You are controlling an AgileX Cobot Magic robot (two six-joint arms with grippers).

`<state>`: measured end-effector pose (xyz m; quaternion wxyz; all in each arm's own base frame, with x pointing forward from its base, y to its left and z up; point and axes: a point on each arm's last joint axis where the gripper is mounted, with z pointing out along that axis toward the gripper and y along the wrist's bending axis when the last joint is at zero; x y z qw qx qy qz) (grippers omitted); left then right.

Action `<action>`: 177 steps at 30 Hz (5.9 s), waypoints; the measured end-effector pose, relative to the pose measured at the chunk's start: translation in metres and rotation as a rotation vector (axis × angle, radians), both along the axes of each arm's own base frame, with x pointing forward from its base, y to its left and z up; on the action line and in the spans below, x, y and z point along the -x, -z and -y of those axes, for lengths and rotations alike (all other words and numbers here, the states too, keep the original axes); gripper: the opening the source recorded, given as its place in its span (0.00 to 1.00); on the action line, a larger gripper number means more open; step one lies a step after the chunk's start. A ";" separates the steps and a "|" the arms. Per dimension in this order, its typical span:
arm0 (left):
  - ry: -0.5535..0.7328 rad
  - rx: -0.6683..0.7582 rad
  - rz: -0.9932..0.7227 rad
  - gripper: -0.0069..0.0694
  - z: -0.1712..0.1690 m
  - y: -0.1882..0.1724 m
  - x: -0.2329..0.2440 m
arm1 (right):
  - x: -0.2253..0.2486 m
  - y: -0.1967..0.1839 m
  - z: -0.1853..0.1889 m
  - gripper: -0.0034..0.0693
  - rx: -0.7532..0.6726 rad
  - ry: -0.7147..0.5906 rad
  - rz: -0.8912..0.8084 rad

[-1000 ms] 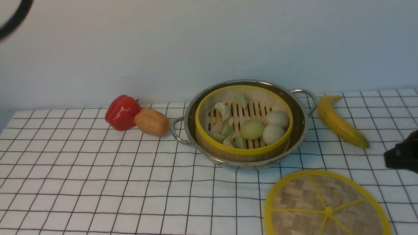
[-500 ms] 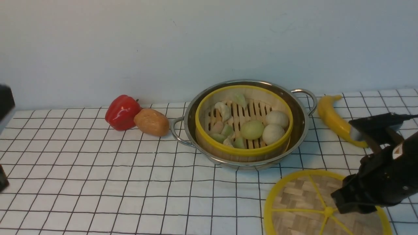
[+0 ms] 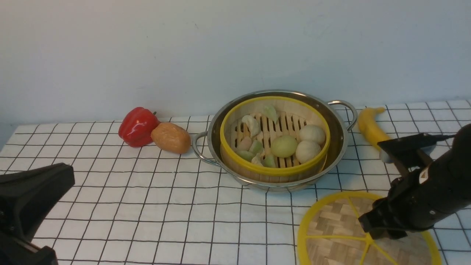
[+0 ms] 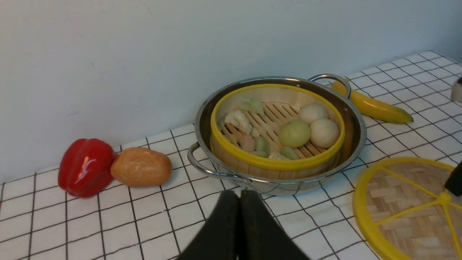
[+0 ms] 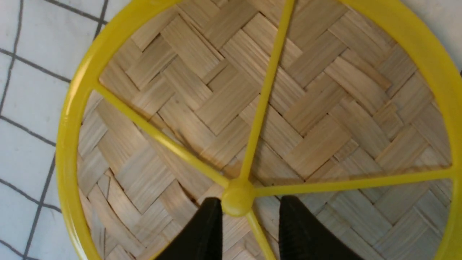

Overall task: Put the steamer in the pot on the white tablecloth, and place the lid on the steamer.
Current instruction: 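Move the gripper down to the bamboo steamer lid and grasp its center knob, then place the bamboo steamer lid onto the steamer basket in the pot with the right gripper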

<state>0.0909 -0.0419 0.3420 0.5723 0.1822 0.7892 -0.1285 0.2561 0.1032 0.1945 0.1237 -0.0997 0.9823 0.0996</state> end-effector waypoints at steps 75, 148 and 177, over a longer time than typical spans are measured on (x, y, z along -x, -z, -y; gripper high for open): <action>0.049 -0.027 -0.008 0.06 0.003 0.002 0.002 | -0.022 -0.029 -0.020 0.49 0.062 -0.066 -0.126; 0.039 -0.079 0.007 0.06 0.001 0.002 0.001 | -0.096 -0.138 -0.052 0.25 -0.049 -0.125 0.152; 0.031 -0.141 -0.029 0.06 0.002 0.008 -0.010 | -0.178 -0.065 -0.116 0.25 -0.025 -0.230 0.139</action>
